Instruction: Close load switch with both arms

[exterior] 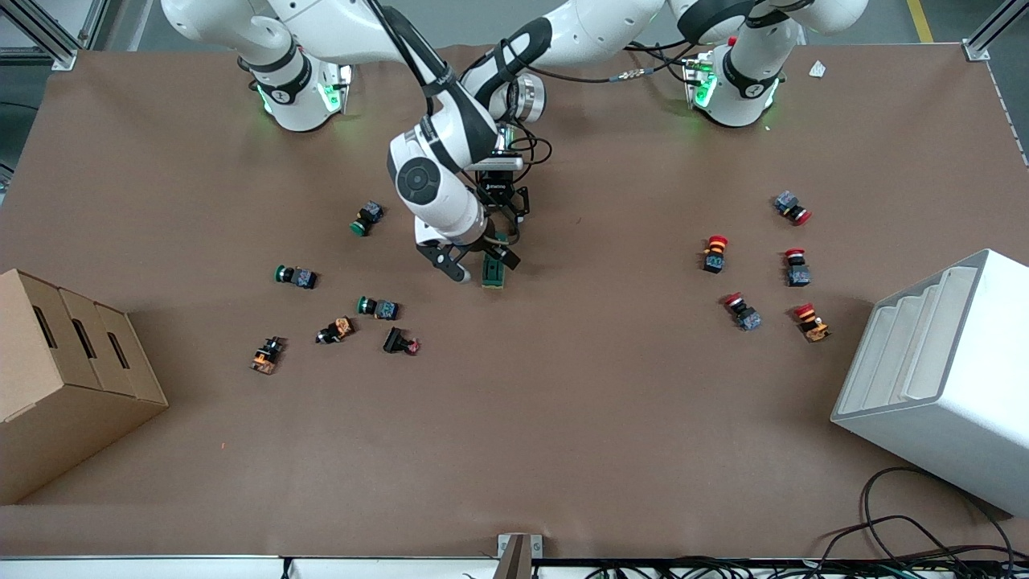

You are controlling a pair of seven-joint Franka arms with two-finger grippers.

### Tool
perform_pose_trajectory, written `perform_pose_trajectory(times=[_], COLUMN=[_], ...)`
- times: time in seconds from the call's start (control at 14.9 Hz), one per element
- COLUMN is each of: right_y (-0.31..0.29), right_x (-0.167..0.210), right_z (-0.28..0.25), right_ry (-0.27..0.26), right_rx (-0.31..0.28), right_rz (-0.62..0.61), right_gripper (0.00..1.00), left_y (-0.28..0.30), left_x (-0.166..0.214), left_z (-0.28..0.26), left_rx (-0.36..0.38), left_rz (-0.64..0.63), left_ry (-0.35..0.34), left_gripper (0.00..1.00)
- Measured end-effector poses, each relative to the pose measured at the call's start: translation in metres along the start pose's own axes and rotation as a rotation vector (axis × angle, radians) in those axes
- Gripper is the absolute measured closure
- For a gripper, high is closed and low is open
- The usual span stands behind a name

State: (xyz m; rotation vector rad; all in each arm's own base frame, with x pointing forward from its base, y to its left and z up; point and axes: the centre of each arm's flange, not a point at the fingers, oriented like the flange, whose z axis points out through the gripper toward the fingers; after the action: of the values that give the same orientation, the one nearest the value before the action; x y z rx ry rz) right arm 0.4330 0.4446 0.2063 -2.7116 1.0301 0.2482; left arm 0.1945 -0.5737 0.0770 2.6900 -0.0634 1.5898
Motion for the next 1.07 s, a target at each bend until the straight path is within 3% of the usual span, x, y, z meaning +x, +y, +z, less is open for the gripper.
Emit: perform_pose_trajectory(times=[1.07], right_y=[-0.0018], right_x=[-0.0057], right_z=[0.0099], right_ry=[0.018], right_rx=[0.025], right_rz=[0.076], right_gripper=[0.00], left_y=[0.0004], left_x=[-0.0029], left_z=[0.0003], left_rx=[0.007], left_rz=[0.005], left_ry=[0.019], left_gripper=[0.00])
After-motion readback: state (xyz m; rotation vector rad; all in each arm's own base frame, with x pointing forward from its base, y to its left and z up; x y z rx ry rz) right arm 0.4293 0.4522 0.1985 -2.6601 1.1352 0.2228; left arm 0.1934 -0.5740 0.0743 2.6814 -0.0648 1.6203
